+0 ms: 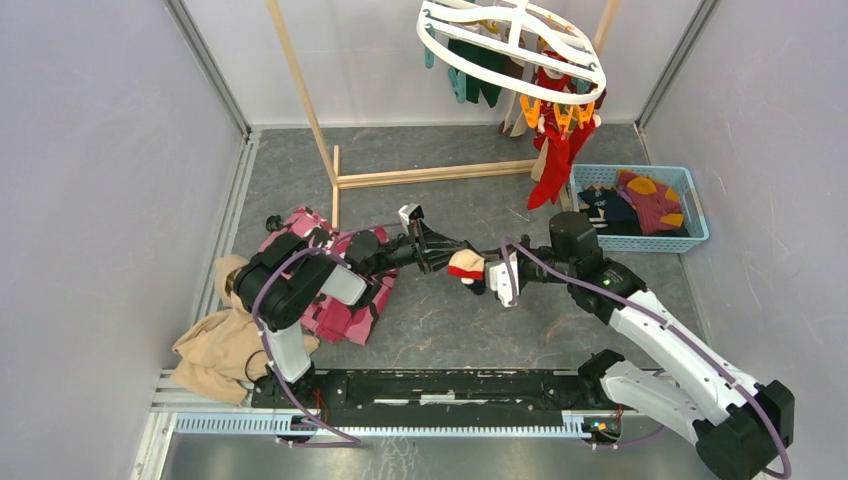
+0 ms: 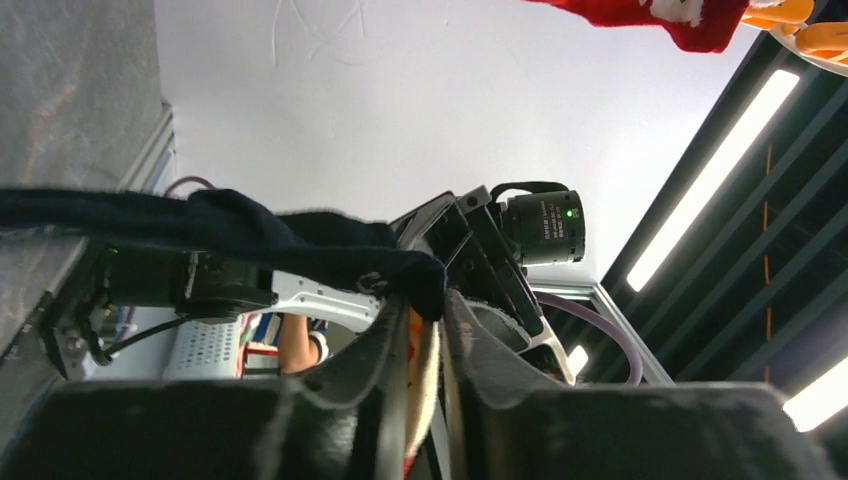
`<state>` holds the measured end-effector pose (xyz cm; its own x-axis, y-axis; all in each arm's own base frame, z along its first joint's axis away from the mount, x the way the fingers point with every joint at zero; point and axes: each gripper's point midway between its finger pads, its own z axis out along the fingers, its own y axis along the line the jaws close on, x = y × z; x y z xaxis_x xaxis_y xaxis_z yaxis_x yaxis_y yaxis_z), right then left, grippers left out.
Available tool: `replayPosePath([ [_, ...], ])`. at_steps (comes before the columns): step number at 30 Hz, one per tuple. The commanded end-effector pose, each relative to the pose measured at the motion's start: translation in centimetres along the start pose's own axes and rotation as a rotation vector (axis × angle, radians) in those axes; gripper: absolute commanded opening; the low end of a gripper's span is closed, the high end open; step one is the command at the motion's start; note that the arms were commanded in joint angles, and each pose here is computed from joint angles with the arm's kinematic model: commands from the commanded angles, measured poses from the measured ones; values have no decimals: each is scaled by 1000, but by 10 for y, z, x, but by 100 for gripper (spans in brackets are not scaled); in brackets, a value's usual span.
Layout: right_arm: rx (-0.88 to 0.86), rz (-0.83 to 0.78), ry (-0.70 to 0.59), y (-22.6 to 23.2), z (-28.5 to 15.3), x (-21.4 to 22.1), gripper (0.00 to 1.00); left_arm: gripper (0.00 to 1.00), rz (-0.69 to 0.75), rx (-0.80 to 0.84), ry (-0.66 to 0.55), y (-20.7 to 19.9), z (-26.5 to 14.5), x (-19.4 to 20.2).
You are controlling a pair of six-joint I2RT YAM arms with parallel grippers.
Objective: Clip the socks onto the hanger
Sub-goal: Pick up the sock from the bin.
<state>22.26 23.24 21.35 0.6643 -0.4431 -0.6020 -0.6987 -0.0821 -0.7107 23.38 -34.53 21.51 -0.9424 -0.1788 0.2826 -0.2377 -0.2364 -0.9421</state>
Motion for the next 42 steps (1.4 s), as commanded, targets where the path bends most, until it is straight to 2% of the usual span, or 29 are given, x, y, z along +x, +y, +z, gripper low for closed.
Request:
replayPosePath([
  [1,-43,177,-93,5,-6,-19,0,32,262,193,23,-45,-17,14],
  [4,-87,304,-145,1,-17,-21,0,44,414,181,-19,-44,-29,9],
  [8,-153,428,-192,3,-28,-18,0,55,678,112,-76,-42,-43,5],
  [11,-183,484,-194,9,-29,-12,0,63,1000,-61,-109,-33,-46,-5],
  [12,-185,492,-197,9,-29,-11,0,68,1059,-146,-139,-31,-50,-11],
  [13,-186,498,-200,10,-29,-11,0,76,1260,-228,-166,-36,-57,-15],
  [14,-188,502,-206,10,-29,-11,0,85,1345,-332,-193,-32,-68,-22],
  [16,-191,503,-217,12,-29,-12,0,98,1546,-358,-267,-50,-83,-22],
  [17,-191,502,-222,12,-29,-13,0,100,1630,-331,-311,-62,-90,-18],
  [21,-212,510,-235,16,-28,-14,0,100,1859,-97,-413,-87,-105,12],
  [24,-229,522,-237,20,-27,-12,0,99,1994,-5,-317,-76,-100,31],
  [29,-254,537,-248,25,-25,-11,0,92,2268,-10,-91,-44,-73,48],
  [30,-258,539,-250,26,-25,-11,0,92,2294,-32,-26,-32,-66,51],
  [33,-265,542,-258,27,-24,-11,0,89,2347,-70,36,-25,-47,50],
  [39,-275,548,-261,31,-23,-10,0,83,2375,-54,84,-20,-16,50],
  [42,-280,554,-260,32,-23,-9,0,76,2343,-12,127,-17,-2,57],
])
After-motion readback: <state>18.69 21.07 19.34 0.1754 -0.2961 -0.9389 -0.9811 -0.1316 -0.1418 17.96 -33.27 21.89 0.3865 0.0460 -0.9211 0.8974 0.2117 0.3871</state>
